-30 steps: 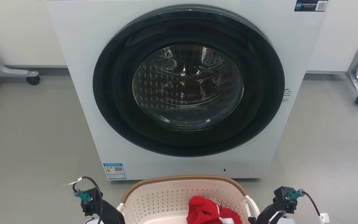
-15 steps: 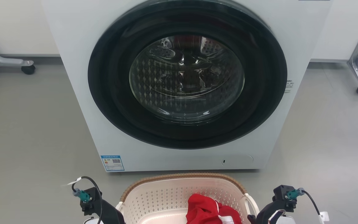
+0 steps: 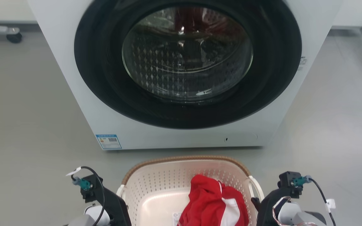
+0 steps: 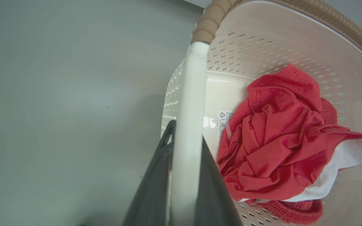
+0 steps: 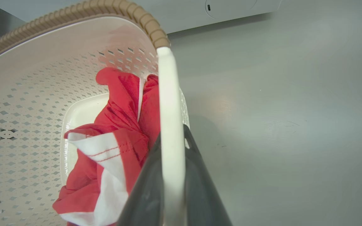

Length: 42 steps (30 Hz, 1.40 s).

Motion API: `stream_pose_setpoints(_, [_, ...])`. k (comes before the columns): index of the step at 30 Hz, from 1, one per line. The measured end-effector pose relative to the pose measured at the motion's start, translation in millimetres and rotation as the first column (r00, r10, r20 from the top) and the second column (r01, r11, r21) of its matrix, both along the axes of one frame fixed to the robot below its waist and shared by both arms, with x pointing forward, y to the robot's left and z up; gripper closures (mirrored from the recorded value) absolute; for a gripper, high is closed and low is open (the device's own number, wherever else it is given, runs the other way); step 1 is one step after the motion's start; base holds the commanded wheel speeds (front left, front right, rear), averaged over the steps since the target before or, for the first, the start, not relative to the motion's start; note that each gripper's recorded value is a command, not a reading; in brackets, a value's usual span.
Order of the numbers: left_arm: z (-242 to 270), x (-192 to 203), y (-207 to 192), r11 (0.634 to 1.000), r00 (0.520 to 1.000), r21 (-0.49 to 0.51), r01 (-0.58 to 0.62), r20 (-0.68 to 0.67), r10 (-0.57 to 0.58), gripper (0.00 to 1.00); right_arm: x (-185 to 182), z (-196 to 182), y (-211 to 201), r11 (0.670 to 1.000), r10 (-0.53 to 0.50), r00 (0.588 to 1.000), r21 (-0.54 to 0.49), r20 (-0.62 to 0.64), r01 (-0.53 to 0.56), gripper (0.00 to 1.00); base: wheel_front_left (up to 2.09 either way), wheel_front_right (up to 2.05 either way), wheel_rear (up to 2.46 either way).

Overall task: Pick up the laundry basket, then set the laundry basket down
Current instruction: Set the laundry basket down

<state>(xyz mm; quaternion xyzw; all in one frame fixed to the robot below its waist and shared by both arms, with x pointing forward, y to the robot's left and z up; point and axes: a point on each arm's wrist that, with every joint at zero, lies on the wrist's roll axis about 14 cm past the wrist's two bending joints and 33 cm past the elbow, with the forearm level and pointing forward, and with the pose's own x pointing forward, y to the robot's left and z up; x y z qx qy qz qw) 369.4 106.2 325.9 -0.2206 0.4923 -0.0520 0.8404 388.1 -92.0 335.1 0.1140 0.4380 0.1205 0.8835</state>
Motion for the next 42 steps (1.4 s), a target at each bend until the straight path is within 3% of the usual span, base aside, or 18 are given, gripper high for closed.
stream_pose_setpoints(19, [-41.4,60.0,-0.8,0.999,0.999,0.026,-0.019,0.036,0.018,1.0,57.6,-40.2,-1.7,1.0,0.011,1.0,-0.008,0.014,-0.011,1.0,0.0,0.0,0.0])
stream_pose_setpoints(42, [-121.8,121.7,0.8,0.997,0.997,0.077,-0.01,0.075,0.004,1.0,113.7,-119.2,-2.8,0.999,0.032,0.999,-0.026,0.036,-0.031,1.0,0.0,0.0,0.0])
